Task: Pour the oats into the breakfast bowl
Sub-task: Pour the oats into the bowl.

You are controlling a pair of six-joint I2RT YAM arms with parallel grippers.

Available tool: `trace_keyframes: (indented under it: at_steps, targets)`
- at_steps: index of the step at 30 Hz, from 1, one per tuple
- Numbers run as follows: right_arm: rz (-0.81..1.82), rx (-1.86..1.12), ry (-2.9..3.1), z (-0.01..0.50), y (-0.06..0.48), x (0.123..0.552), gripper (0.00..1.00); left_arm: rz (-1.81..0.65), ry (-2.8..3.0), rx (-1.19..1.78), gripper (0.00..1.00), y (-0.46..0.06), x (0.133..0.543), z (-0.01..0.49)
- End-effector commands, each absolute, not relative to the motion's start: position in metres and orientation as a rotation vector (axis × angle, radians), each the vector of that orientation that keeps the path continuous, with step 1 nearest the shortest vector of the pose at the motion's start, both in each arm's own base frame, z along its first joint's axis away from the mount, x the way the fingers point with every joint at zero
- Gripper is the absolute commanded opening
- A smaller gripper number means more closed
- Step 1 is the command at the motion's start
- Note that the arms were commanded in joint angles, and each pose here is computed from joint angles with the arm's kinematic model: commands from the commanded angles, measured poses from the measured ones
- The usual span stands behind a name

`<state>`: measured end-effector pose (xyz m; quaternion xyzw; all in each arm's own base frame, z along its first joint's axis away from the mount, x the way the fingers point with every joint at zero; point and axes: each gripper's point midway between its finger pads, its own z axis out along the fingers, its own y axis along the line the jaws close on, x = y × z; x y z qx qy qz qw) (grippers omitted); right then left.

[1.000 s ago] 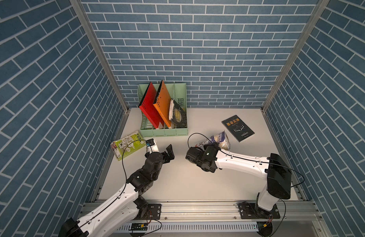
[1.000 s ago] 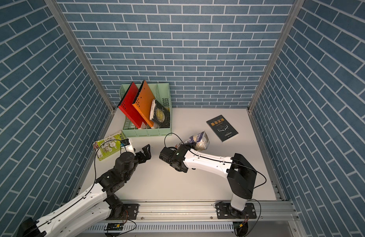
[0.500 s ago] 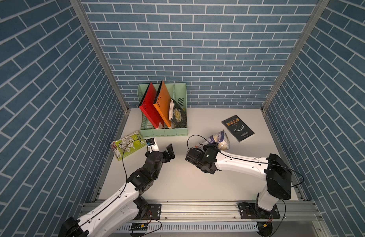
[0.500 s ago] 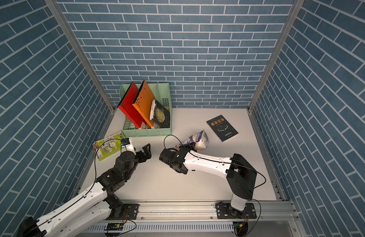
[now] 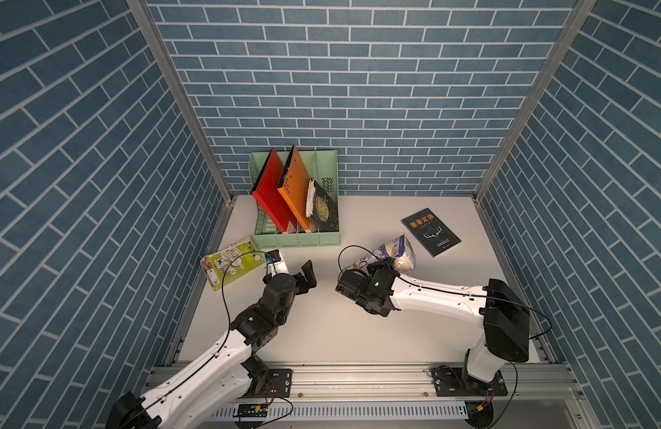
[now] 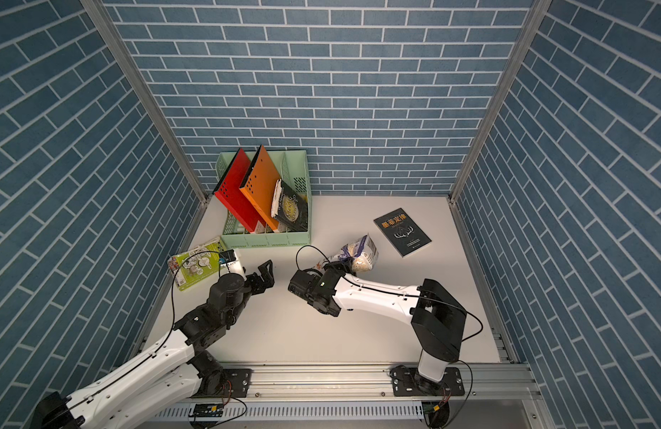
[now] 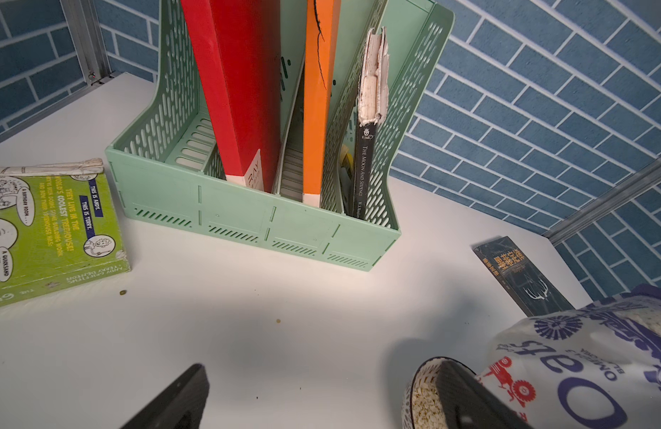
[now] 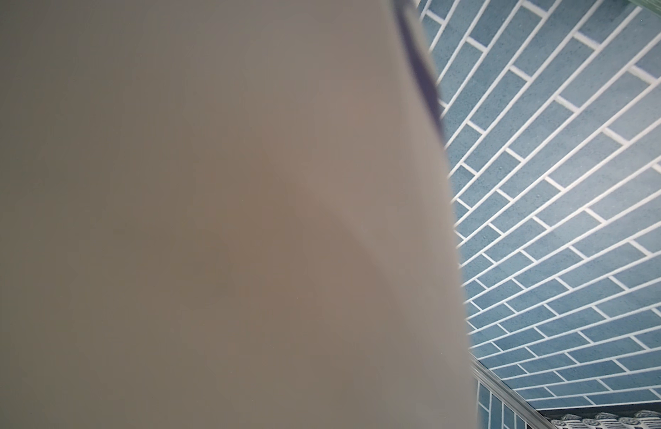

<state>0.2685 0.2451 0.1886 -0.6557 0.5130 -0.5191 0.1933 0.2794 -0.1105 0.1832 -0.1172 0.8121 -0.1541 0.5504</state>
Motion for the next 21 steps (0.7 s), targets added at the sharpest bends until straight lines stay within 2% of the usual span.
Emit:
trace_keyframes:
  at_steps: [1,21]
  targets:
    - [-1.56,-1.688,1.379,0.229,0.239,0.271,0.0,-0.365,1.901,-0.276,0.99,-0.11,0.282,0.194]
    - [-1.485,-1.706,1.343,0.232,0.255,0.263,0.0,-0.359,1.9,-0.278,0.99,-0.108,0.282,0.194]
